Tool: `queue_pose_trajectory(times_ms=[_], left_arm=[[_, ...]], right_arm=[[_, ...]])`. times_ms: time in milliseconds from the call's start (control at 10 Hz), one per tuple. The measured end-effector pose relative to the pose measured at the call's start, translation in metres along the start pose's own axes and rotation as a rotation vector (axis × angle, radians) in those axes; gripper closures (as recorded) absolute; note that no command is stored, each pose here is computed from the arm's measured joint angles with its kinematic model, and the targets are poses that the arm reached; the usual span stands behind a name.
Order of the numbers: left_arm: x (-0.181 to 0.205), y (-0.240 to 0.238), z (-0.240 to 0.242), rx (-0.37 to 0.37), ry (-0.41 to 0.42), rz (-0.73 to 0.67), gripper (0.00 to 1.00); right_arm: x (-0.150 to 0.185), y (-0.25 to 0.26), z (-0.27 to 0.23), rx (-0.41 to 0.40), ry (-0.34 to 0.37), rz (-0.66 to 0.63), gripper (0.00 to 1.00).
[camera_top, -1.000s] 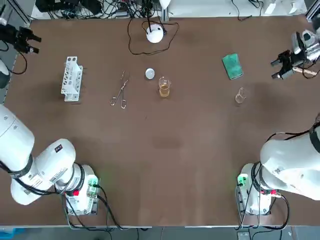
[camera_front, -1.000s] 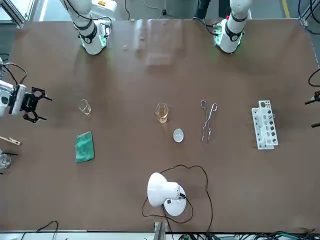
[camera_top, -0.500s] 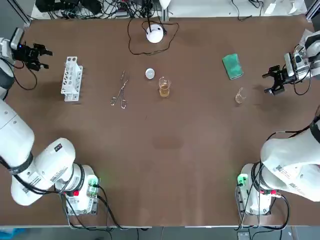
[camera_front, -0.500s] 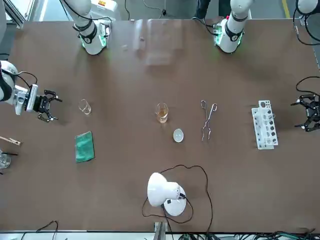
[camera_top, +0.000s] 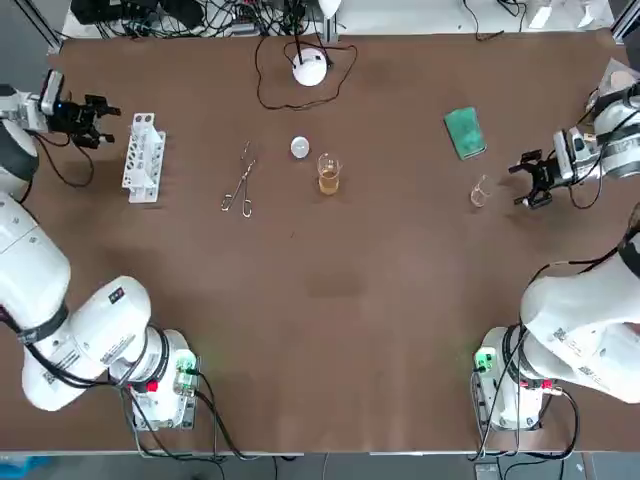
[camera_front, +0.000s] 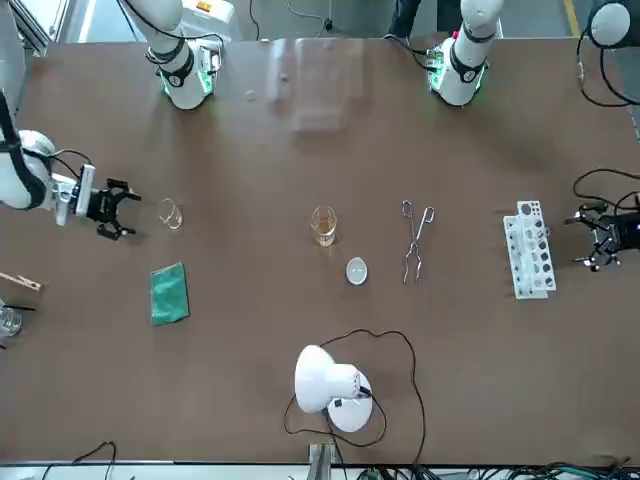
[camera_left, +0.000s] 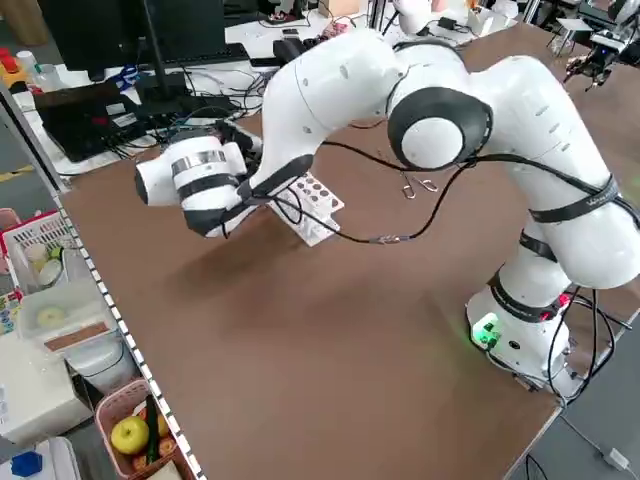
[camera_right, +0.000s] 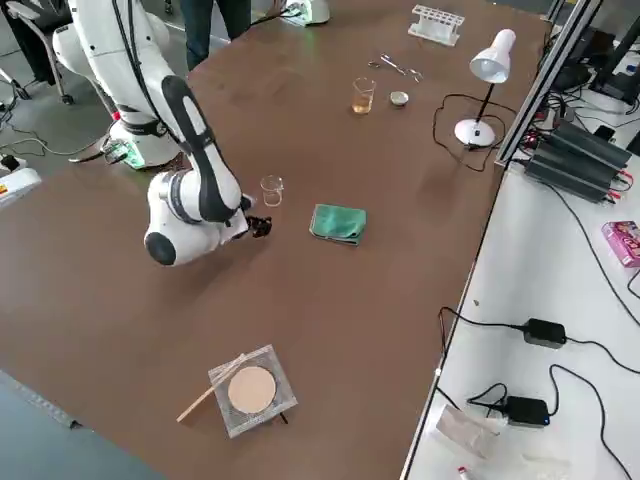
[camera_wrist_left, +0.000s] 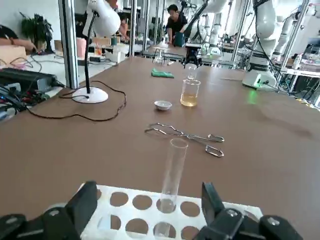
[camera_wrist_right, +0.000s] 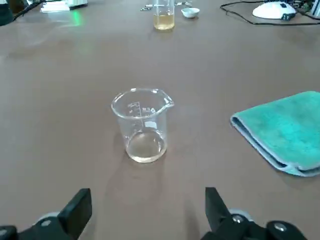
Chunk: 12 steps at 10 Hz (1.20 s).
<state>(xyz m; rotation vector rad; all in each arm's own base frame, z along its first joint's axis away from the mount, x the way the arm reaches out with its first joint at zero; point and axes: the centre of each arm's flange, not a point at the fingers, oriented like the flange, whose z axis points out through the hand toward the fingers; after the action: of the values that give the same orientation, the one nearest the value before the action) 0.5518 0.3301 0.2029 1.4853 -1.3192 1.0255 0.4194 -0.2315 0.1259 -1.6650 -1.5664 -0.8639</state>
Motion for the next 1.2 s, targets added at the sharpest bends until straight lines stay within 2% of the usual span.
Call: queue_pose_trajectory(times_ms=[200, 400, 900, 1200], left_arm=[[-0.018, -0.003, 0.016, -0.01, 0.032, 0.006, 0.15], [-0.018, -0.004, 0.024, -0.023, 0.053, 0.022, 0.19], [-0.026, 0.002, 0.044, -0.039, 0.101, 0.046, 0.19], [-0.027, 0.003, 0.055, -0.057, 0.127, 0.046, 0.26]], right_arm=[[-0.005, -0.002, 0.008, 0.008, 0.023, 0.01, 0.0], [-0.003, -0.002, 0.01, 0.017, 0.046, 0.005, 0.0], [-0.022, -0.015, 0.046, 0.036, 0.167, 0.05, 0.0], [-0.018, -0.014, 0.047, 0.028, 0.198, 0.049, 0.0]])
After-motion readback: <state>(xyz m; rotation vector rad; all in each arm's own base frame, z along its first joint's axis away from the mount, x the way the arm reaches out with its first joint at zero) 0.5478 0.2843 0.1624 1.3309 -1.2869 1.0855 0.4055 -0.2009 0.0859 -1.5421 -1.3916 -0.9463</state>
